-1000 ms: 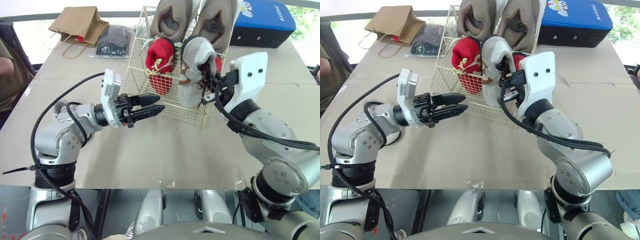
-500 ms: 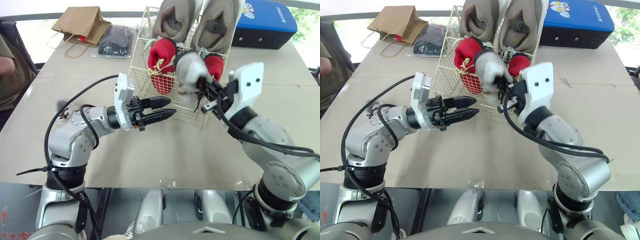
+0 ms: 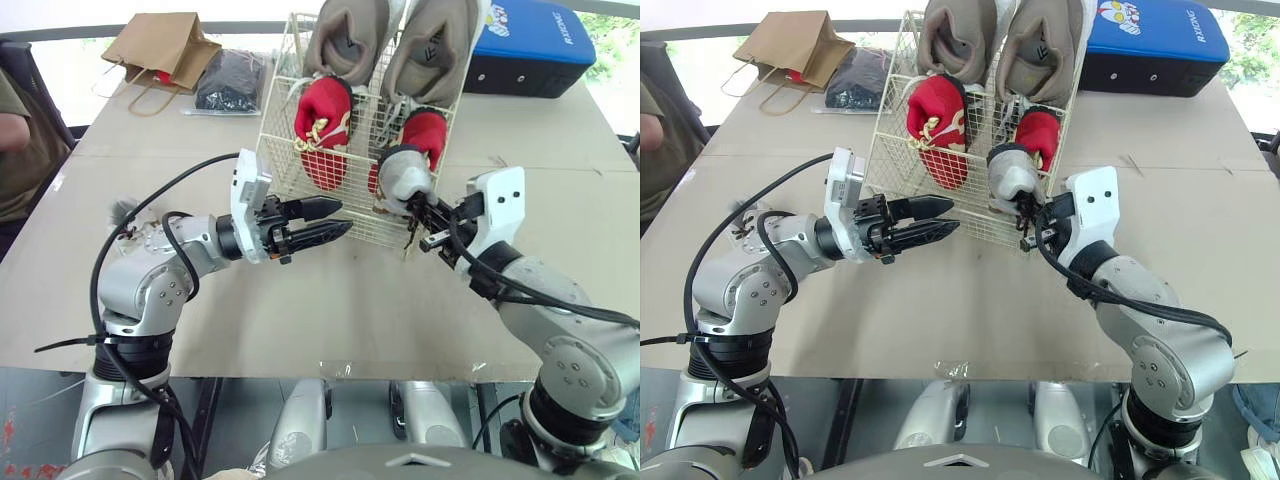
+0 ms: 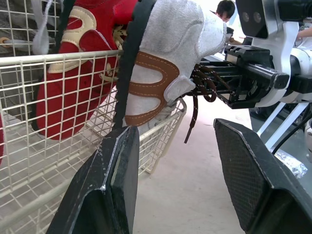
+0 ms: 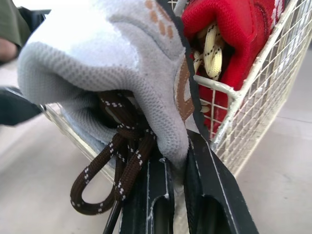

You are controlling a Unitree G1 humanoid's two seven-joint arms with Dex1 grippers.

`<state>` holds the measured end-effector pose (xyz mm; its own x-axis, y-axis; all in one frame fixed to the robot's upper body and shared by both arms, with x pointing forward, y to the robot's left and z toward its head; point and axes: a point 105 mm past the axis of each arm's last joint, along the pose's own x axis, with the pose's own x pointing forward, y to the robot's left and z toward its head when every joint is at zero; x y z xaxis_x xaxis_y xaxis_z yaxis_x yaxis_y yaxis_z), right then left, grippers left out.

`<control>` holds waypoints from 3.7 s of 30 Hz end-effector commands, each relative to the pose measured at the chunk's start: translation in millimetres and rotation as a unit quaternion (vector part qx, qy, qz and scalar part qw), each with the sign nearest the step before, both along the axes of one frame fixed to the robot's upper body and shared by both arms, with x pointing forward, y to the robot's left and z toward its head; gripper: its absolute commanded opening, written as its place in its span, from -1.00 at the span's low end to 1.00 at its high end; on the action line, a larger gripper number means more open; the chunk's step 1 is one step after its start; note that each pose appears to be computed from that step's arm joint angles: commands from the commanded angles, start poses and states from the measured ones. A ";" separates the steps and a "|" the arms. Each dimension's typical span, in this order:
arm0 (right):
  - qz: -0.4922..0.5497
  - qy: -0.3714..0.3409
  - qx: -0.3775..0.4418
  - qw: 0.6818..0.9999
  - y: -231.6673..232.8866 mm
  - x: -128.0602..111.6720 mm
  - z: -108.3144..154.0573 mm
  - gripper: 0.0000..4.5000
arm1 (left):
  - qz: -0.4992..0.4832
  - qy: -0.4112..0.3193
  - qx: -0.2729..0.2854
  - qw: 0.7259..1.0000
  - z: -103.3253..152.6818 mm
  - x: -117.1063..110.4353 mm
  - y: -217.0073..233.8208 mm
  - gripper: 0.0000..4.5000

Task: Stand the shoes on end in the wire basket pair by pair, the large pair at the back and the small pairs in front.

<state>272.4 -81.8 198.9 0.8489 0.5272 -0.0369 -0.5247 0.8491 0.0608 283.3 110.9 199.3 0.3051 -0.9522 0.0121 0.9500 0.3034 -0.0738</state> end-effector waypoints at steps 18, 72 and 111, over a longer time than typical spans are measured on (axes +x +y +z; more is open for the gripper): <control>0.314 -0.197 -0.088 0.925 -27.5 -77.7 64.2 0.99 | 0.260 0.074 -0.053 0.961 4.5 6.1 139.3 0.20; 0.273 -0.216 -0.057 0.936 -22.3 -68.4 68.7 1.00 | 0.215 -0.437 -0.043 0.872 96.6 59.1 59.2 -0.98; 0.120 -0.064 -0.155 0.978 -123.3 -84.9 5.9 1.00 | 0.087 0.036 0.102 0.990 -42.5 -32.4 94.0 0.50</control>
